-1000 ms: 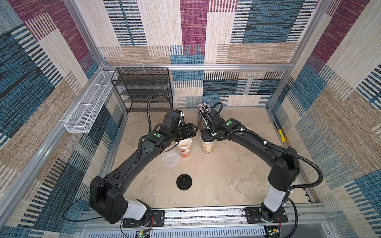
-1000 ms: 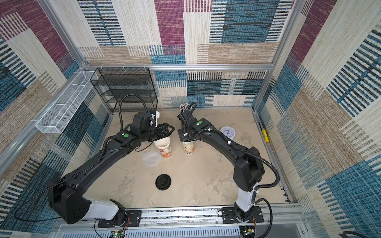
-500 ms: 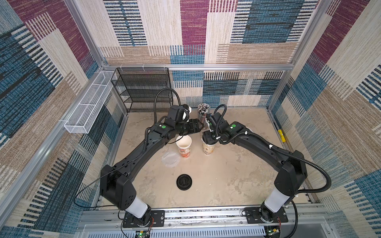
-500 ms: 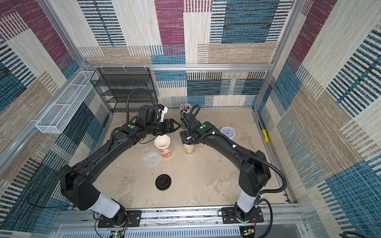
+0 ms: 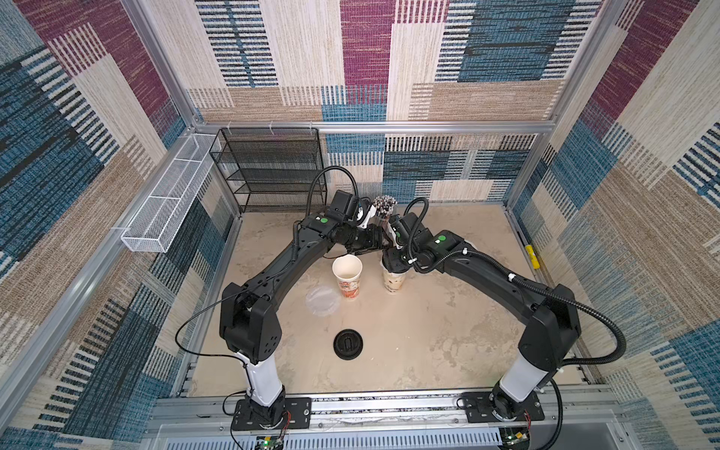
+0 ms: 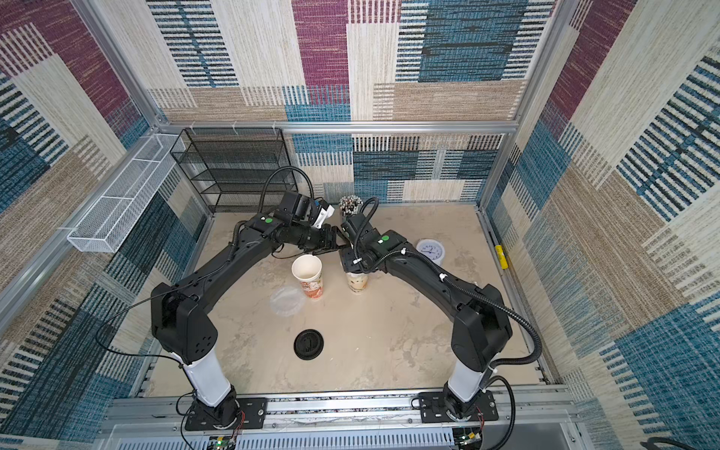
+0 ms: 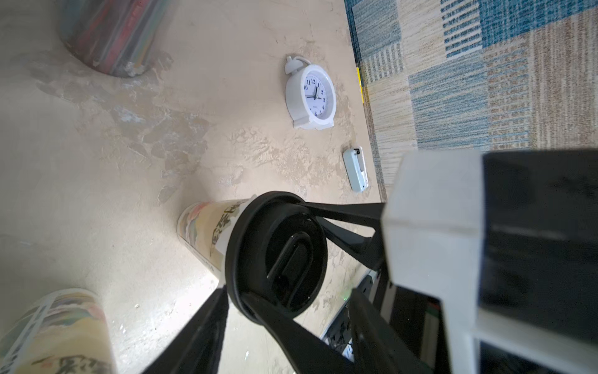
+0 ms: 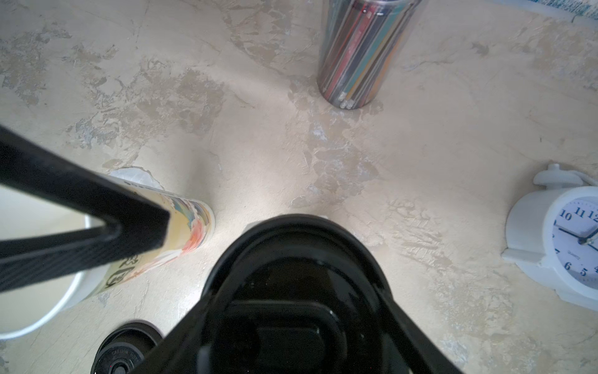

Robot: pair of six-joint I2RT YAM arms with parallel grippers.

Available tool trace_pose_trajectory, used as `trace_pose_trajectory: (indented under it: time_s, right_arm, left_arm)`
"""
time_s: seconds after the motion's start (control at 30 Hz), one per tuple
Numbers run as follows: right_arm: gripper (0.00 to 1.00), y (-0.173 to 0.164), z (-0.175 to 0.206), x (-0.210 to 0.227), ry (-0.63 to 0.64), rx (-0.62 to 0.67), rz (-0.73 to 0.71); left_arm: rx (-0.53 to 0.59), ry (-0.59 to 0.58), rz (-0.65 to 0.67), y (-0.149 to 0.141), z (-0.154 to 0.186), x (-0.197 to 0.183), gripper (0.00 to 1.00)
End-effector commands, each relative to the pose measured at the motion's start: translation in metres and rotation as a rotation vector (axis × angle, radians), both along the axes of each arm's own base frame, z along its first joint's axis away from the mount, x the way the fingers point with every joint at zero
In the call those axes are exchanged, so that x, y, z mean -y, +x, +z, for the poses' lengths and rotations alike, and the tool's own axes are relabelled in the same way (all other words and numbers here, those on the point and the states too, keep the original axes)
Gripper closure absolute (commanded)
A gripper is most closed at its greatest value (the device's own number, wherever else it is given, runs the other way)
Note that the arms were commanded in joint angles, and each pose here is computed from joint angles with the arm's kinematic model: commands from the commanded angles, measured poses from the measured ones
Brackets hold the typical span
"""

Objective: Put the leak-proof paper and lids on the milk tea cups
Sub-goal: Secure the cup lid on the cup.

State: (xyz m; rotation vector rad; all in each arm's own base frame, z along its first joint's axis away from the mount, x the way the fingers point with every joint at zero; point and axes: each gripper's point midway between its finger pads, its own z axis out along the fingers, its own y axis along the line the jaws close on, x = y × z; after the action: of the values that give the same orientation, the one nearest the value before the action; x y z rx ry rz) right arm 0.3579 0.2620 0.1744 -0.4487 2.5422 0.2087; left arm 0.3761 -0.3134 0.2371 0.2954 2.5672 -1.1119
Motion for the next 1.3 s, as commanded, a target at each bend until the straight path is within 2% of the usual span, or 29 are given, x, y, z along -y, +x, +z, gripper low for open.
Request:
trace_pose_trajectory:
  time_s: [0.0, 0.17, 0.33, 0.5, 0.8, 1.0, 1.27]
  right_arm:
    - [0.27, -0.074, -0.049, 0.024, -0.095, -0.376, 0.027]
    - [0.26, -0.074, -0.048, 0.024, -0.096, -0.374, 0.028]
    - [0.26, -0.074, -0.048, 0.024, -0.092, -0.372, 0.025]
    - [0.26, -0.074, -0.051, 0.027, -0.108, -0.372, 0.011]
    - [0.24, -0.063, -0.047, 0.021, -0.093, -0.321, 0.034]
    - [0.24, -0.057, -0.042, 0.018, -0.085, -0.28, 0.061]
    - [0.24, -0.062, -0.05, 0.022, -0.092, -0.302, 0.033]
  left_arm:
    - [-0.069, -0.005, -0.097, -0.015, -0.006, 0.006, 0.35]
    - [-0.121, 0.001, -0.163, -0.023, -0.017, 0.01, 0.32]
    - [-0.146, 0.036, -0.18, -0.025, -0.029, 0.007, 0.4]
    - [-0.158, 0.057, -0.174, -0.022, -0.037, 0.006, 0.44]
    - [-0.228, 0.044, -0.246, -0.033, -0.053, 0.009, 0.4]
    - [-0.248, 0.084, -0.24, -0.033, -0.062, 0.002, 0.43]
    - [-0.179, 0.017, -0.152, -0.011, -0.032, -0.001, 0.4]
